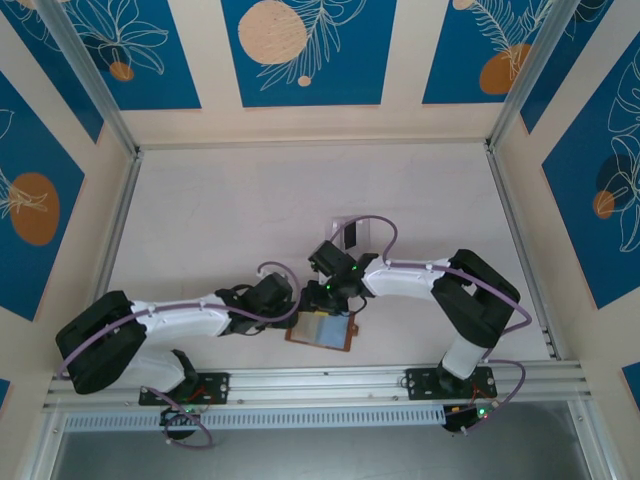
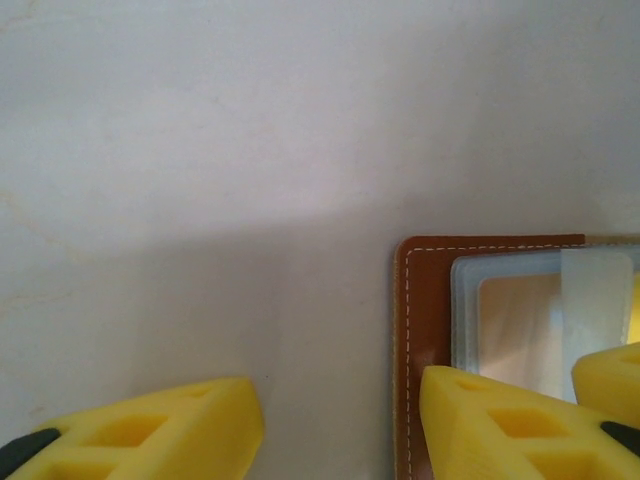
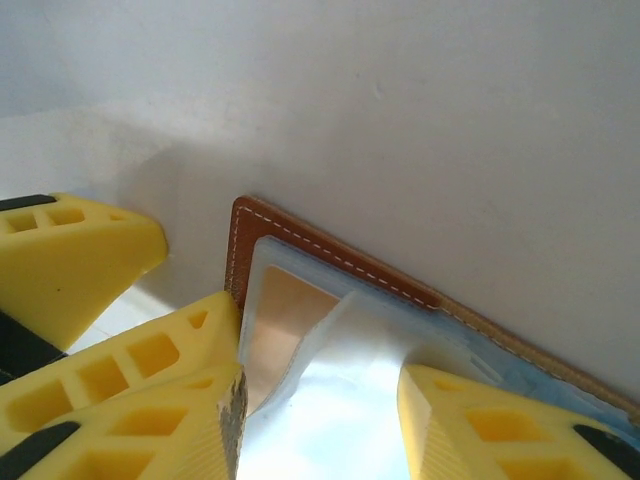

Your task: Put the credit cards into the card holder

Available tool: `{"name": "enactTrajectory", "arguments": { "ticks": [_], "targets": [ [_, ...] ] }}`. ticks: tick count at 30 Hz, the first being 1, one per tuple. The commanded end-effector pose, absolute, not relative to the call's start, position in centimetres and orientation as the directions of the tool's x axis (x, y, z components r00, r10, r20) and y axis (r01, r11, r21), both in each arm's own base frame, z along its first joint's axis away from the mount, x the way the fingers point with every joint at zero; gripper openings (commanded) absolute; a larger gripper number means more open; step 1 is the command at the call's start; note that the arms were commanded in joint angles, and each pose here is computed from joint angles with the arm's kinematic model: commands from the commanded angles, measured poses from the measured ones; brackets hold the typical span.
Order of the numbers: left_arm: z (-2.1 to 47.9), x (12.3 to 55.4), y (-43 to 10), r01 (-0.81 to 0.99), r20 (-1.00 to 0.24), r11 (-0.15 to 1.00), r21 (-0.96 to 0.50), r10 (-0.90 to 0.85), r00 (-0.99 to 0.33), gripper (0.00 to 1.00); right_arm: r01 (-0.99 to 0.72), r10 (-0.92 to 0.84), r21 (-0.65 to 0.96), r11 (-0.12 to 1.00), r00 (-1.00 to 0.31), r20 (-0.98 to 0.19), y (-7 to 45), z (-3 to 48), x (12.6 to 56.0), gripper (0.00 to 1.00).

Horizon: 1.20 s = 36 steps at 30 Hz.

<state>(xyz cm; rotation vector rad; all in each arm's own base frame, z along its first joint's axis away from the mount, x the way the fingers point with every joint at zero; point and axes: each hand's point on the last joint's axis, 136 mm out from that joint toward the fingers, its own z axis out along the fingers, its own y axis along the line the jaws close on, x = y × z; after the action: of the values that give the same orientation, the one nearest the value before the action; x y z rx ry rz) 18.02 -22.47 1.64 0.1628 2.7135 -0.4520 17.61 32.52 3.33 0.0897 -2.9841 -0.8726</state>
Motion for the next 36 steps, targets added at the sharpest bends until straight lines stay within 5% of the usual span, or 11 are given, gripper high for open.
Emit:
{"name": "enactTrajectory", "arguments": {
  "ticks": [1, 12, 16, 25, 29, 34, 36],
  "targets": [
    [-0.4, 16.0, -18.1, 0.096, -0.324, 0.979, -0.18, 0.033, -0.946, 0.56, -0.059, -0.071, 0.615, 0.786, -0.997, -0.004, 34.2, 4.1, 17.8, 0.5],
    [5.4, 15.7, -20.0, 0.266, -0.413, 0.91, -0.317, 0.12, -0.903, 0.64, -0.138, -0.131, 0.704, 0.697, -0.989, -0.065, 36.3, 7.6, 19.1, 0.58],
    [7.2, 15.5, -22.9, 0.368, -0.449, 0.838, -0.402, 0.17, -0.877, 0.66, -0.133, -0.094, 0.692, 0.709, -0.991, -0.093, 34.5, 9.0, 19.8, 0.59],
    [6.2, 16.7, -25.6, 0.435, -0.432, 0.834, -0.339, 0.273, -0.86, 0.68, -0.036, -0.001, 0.623, 0.781, -0.998, -0.057, 28.5, 8.9, 17.6, 0.58],
    [4.4, 17.0, -25.9, 0.429, -0.406, 0.85, -0.306, 0.291, -0.866, 0.65, 0.016, 0.015, 0.581, 0.814, -1.0, 0.006, 26.9, 6.9, 15.1, 0.46],
    [2.4, 16.7, -25.6, 0.421, -0.373, 0.865, -0.274, 0.308, -0.875, 0.61, 0.082, 0.051, 0.453, 0.888, -0.996, 0.079, 24.2, 3.3, 12.6, 0.16],
    [2.0, 16.5, -25.6, 0.421, -0.369, 0.866, -0.269, 0.311, -0.876, 0.6, 0.118, 0.088, 0.413, 0.903, -0.992, 0.091, 23.0, 2.1, 12.3, 0.11]
  ]
}}
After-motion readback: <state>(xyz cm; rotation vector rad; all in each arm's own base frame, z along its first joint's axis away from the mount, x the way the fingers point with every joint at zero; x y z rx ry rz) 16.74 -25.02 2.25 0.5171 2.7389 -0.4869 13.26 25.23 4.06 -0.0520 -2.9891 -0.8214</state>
